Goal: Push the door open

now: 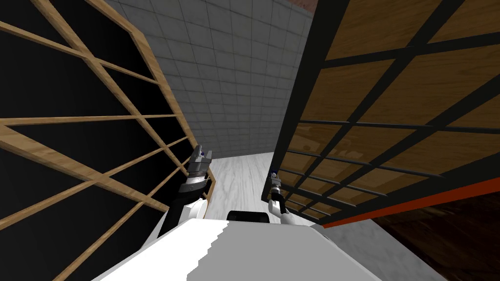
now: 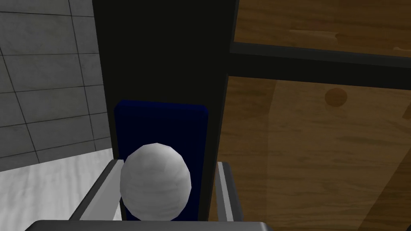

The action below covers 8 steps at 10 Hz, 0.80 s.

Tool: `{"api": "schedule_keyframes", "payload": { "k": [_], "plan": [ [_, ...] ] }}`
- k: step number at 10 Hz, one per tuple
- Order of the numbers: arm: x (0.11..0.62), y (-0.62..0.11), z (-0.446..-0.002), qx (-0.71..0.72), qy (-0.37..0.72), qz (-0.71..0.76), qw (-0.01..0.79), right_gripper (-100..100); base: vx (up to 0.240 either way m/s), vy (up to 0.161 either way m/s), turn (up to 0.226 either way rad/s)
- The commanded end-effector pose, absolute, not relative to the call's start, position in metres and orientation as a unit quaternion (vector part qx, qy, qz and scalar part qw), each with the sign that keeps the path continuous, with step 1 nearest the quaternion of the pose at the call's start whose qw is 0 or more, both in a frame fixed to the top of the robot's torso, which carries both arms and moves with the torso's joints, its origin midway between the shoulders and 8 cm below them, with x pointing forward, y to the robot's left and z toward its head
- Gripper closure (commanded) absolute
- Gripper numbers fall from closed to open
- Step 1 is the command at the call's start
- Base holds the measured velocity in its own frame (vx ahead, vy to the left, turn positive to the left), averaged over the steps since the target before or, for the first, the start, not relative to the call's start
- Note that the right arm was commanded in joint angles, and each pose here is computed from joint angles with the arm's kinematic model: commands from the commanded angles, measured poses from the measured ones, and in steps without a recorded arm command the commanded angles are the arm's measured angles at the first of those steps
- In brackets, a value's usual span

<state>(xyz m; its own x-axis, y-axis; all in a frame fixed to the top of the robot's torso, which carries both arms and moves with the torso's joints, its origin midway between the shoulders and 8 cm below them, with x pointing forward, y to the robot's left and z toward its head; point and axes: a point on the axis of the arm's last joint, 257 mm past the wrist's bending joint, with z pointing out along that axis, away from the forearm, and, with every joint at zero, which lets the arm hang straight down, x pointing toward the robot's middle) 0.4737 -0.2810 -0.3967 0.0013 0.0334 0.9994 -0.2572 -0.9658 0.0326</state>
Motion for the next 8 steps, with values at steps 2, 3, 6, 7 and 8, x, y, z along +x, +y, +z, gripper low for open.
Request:
{"api": "schedule_keyframes", "payload": {
  "k": [2, 3, 6, 7, 8],
  "plan": [
    [0.474, -0.281, -0.397, 0.7, -0.08, 0.702, 0.103, 100, -0.034, 0.014, 0.012],
    [0.474, -0.281, -0.397, 0.7, -0.08, 0.702, 0.103, 100, -0.017, 0.005, -0.003],
    [0.471, -0.29, -0.401, 0.703, -0.083, 0.697, 0.11, 100, 0.032, 0.005, -0.006],
    [0.47, -0.295, -0.4, 0.703, -0.086, 0.697, 0.114, 100, 0.154, 0.02, -0.036],
    [0.469, -0.303, -0.4, 0.702, -0.09, 0.696, 0.12, 100, 0.18, 0.021, -0.046]
  ]
}}
